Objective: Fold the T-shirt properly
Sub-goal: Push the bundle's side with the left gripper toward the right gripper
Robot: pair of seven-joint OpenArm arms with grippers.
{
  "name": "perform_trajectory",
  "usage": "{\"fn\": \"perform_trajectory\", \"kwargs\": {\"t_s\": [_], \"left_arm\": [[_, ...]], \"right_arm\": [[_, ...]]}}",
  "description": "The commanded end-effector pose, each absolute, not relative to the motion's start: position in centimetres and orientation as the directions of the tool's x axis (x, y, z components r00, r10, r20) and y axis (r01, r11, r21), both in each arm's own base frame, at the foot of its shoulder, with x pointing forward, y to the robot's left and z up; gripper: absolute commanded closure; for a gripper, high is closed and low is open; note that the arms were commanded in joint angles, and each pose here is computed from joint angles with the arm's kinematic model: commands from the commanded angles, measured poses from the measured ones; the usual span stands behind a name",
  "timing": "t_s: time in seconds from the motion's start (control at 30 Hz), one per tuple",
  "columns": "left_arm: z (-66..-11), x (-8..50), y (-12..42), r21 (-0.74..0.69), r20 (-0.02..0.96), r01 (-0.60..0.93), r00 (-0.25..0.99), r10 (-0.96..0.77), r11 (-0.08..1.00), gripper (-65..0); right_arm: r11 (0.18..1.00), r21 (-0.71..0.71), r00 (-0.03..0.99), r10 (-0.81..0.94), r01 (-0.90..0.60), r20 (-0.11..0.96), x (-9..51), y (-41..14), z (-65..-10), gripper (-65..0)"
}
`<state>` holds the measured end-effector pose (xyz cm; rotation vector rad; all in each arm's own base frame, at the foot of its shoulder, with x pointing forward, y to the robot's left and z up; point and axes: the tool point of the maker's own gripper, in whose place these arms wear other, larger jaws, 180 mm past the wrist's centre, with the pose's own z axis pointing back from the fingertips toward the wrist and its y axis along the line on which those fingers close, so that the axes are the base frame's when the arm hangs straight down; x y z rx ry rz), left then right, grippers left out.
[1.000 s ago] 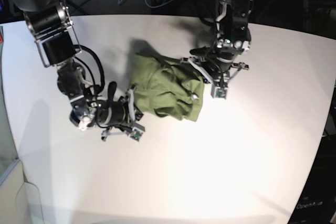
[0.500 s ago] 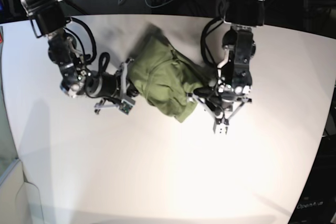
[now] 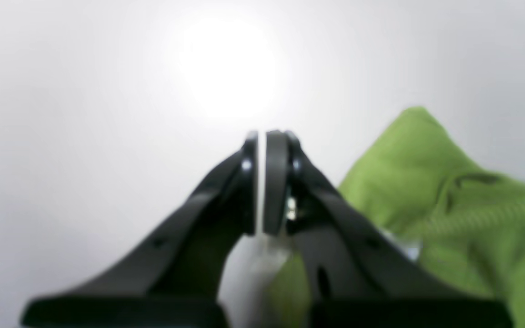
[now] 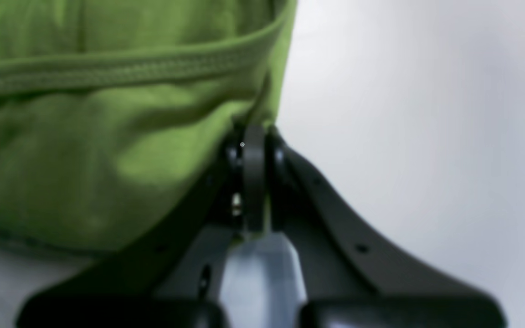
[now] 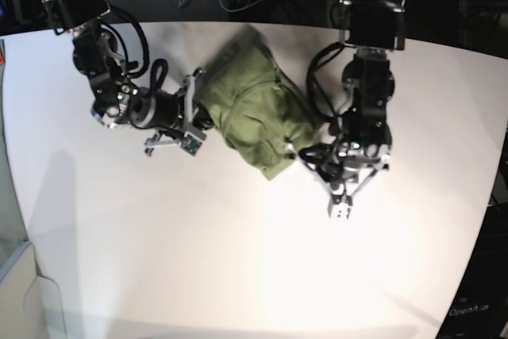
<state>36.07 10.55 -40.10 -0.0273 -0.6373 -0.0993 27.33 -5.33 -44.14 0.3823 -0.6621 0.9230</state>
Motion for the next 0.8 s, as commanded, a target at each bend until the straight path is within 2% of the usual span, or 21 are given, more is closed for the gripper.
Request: {"fn": "perform_trajectory", "kwargs": {"t_s": [0.0,0.17,0.3,0.47,0.63,0.77], "left_arm": [[-38.8,36.0,11.5,0.036,0.616,0.089,0.782,-0.092,0.995,-2.2],[-39.6,30.3,13.4,0.083,0.527,0.091,0.841,-0.121,0.992,-2.2],[-42.1,26.5,13.1,0.061,0.466,0.093,0.878,-0.110,0.994,-2.2],[-44.2,25.3,11.6,0.017,0.442,0.075,0.894,-0.074,0.997,-2.2],[-46.4,24.2,12.4,0.003,0.384,0.034,0.923,-0.032,0.999,-2.2],[-47.2,25.1,11.4,-0.023,0.368,0.035,0.930,-0.024,0.999,-2.2]], "right_arm": [[0.534,0.001,0.433,0.683,-0.845,0.588,26.5,-6.9,-45.4,-0.9],[0.536,-0.020,0.421,0.686,-0.844,0.593,27.6,-7.1,-44.9,-0.9],[0.534,-0.030,0.413,0.686,-0.845,0.599,27.9,-7.1,-44.5,-0.9],[0.534,-0.028,0.413,0.685,-0.845,0.601,27.9,-6.9,-44.5,-0.9],[0.534,-0.027,0.422,0.697,-0.845,0.579,27.7,-7.2,-44.8,-0.9],[0.532,-0.026,0.420,0.696,-0.846,0.582,27.6,-7.0,-44.7,-0.9]]}}
